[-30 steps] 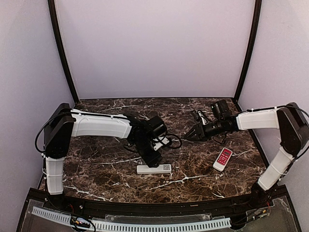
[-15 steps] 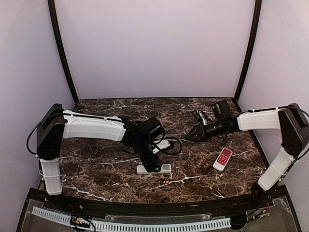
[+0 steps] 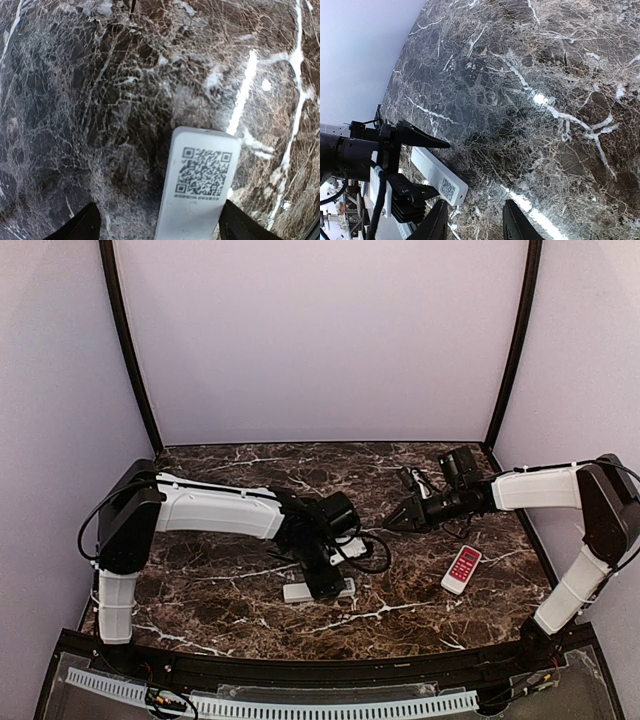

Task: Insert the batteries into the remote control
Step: Adjust the remote control at the center of the board.

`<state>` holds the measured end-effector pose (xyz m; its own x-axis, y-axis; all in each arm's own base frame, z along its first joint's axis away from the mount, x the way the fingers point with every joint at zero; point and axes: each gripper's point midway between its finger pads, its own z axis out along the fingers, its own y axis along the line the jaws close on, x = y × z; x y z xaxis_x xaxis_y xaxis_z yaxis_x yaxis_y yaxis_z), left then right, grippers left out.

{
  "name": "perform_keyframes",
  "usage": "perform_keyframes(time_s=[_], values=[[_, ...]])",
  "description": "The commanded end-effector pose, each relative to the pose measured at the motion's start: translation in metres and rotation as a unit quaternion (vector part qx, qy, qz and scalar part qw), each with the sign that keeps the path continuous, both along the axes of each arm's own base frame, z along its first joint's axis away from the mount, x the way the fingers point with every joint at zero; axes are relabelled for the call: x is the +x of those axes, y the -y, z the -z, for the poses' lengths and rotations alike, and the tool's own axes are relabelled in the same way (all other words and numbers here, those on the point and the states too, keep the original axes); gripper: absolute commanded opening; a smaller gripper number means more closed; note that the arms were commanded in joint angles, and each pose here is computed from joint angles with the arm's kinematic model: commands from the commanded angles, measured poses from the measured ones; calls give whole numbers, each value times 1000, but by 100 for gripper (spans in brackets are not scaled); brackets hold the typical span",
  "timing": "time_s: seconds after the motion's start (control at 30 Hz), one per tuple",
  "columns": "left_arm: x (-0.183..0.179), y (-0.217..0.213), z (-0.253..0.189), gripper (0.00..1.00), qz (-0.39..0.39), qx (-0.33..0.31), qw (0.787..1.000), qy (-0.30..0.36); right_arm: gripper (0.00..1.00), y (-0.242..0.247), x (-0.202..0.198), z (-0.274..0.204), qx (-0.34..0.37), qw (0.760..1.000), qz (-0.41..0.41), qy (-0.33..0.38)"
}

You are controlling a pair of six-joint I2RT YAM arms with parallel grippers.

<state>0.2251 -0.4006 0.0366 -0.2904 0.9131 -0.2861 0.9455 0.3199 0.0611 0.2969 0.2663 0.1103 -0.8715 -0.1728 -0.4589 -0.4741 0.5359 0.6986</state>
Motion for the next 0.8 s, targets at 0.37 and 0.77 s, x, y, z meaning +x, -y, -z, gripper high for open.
perform_keyframes(time_s=[0.37,0.77], values=[[33,-11,3,65,-115,27,993,-21,37,6,1,-6,-4,1000,7,14],[-4,-21,3,78,-142,23,987,-67,37,6,5,-11,0,1000,7,21]])
